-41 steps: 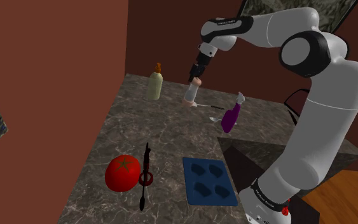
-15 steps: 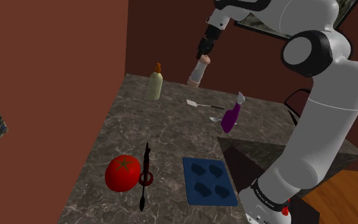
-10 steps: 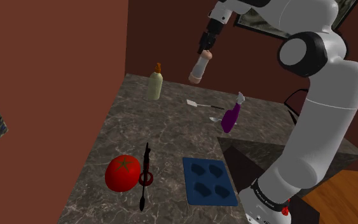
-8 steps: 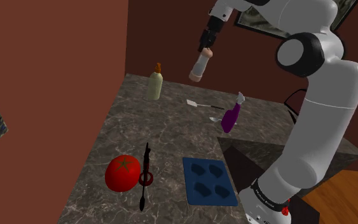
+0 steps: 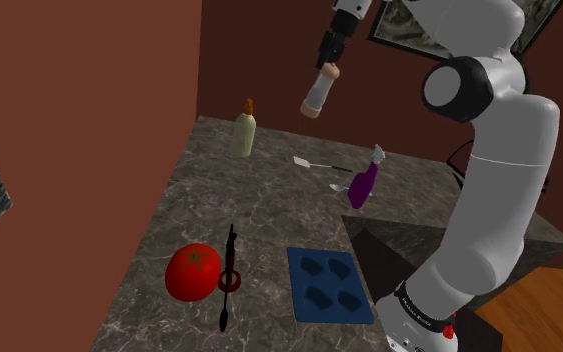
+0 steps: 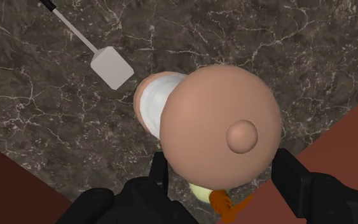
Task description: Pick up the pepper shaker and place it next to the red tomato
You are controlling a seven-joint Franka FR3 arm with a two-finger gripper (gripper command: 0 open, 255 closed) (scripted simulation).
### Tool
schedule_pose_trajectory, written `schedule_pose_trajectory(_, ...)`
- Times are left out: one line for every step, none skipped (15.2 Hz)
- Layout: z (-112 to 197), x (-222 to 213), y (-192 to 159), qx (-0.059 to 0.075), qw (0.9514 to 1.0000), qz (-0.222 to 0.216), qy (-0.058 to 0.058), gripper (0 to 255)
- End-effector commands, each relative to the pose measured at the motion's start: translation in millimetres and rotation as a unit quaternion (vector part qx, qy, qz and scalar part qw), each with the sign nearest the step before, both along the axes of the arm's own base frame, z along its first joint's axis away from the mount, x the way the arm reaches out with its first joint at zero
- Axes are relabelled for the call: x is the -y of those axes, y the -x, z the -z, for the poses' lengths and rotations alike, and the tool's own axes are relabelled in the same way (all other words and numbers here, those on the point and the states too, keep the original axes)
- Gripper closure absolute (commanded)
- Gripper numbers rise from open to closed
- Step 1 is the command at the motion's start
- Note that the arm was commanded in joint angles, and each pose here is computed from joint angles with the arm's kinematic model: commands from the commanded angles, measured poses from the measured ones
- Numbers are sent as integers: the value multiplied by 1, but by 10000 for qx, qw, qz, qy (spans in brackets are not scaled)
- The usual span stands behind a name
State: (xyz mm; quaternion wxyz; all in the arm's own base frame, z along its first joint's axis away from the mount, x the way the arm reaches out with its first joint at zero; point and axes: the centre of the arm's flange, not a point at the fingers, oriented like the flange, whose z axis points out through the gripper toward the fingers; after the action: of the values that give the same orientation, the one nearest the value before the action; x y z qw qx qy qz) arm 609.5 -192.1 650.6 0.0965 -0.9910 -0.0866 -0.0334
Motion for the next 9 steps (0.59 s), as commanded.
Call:
schedule_pose_trajectory(-4,-13,4,-2,10000,-1,0,255)
schedule_pose_trajectory(-4,-25,9,-2,10000,-1,0,255)
schedule_pose_trajectory(-4,-37,13,-2,10000,-1,0,255)
schedule_pose_trajectory(-4,-50,18,-2,10000,-1,0,255)
schedule_pose_trajectory(-4,-62,22,-2,10000,-1,0,255)
schedule_pose_trajectory(-4,-75,26,-2,10000,-1,0,255)
schedule_pose_trajectory(-5,-87,31,-2,10000,-1,0,255)
schedule_pose_trajectory(-5,-100,35,-2,10000,-1,0,255)
schedule_pose_trajectory(-5,-112,40,-2,10000,-1,0,255)
